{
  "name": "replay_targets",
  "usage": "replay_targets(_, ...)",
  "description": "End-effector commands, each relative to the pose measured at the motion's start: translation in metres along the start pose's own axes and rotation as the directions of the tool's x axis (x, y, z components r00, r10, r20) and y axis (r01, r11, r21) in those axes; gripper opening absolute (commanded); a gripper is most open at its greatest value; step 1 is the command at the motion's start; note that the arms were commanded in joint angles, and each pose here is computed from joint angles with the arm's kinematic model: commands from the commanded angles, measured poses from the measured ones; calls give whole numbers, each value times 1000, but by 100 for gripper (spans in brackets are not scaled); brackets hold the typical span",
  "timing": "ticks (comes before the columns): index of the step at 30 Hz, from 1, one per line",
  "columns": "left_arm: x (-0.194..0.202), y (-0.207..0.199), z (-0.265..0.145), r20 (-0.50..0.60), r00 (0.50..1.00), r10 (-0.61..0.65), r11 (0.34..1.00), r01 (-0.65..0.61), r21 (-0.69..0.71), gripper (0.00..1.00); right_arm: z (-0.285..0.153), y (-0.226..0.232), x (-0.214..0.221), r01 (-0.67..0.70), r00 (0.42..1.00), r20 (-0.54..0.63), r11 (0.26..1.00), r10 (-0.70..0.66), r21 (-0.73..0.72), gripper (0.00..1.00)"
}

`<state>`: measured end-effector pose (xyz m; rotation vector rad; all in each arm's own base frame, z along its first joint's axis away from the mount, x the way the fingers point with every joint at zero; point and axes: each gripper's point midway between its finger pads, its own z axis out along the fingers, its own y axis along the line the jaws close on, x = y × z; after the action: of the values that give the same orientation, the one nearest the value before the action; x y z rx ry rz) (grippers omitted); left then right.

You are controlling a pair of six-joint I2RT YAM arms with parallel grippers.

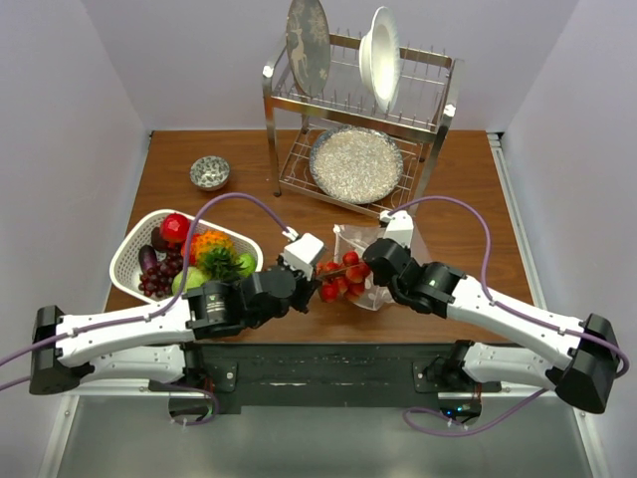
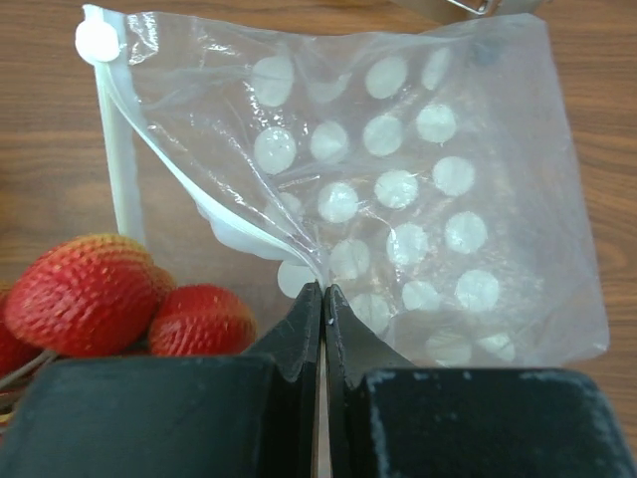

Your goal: Open the zip-top bag and remove the fake food

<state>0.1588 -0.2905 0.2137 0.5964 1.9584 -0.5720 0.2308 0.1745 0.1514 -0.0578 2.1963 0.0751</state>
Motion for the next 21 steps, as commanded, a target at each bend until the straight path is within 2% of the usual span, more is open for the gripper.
replay_targets(1,-51,2,-21,132,987,-93,995,95,-9,0,2,15,-5,-35,999,16,997,36,-67,0)
replay_targets(3,-57,6,-26,132,986,-103,994,107,-29,0,1,15,-5,-37,999,16,997,38,-72,0)
replay_targets(10,-90,39,-62,234,953,-195,963,231,-139,0,3,13,-4,-48,999,14,995,50,-92,0)
replay_targets(11,-100,50,-70,278,935,-222,943,278,-183,0,2,17,-4,-52,999,10,993,53,-110,0)
replay_targets(13,-97,70,-79,282,934,-219,917,296,-268,0,2,21,-4,-52,999,6,990,53,-133,0)
replay_targets(14,-105,82,-87,327,912,-249,886,351,-304,0,1,26,-4,-52,999,0,986,53,-157,0)
replay_targets(17,-104,120,-101,345,906,-244,822,382,-422,0,1,32,-5,-43,999,-3,982,44,-185,0)
replay_targets(18,-104,142,-104,359,902,-240,783,399,-477,0,0,35,-3,-38,999,-10,979,37,-200,0)
replay_targets(20,-99,160,-100,323,920,-222,764,370,-528,0,0,41,-5,-26,1000,-11,975,24,-223,0)
replay_targets(21,-97,184,-102,334,914,-229,710,391,-586,0,2,43,-2,-13,1000,-24,973,8,-228,0)
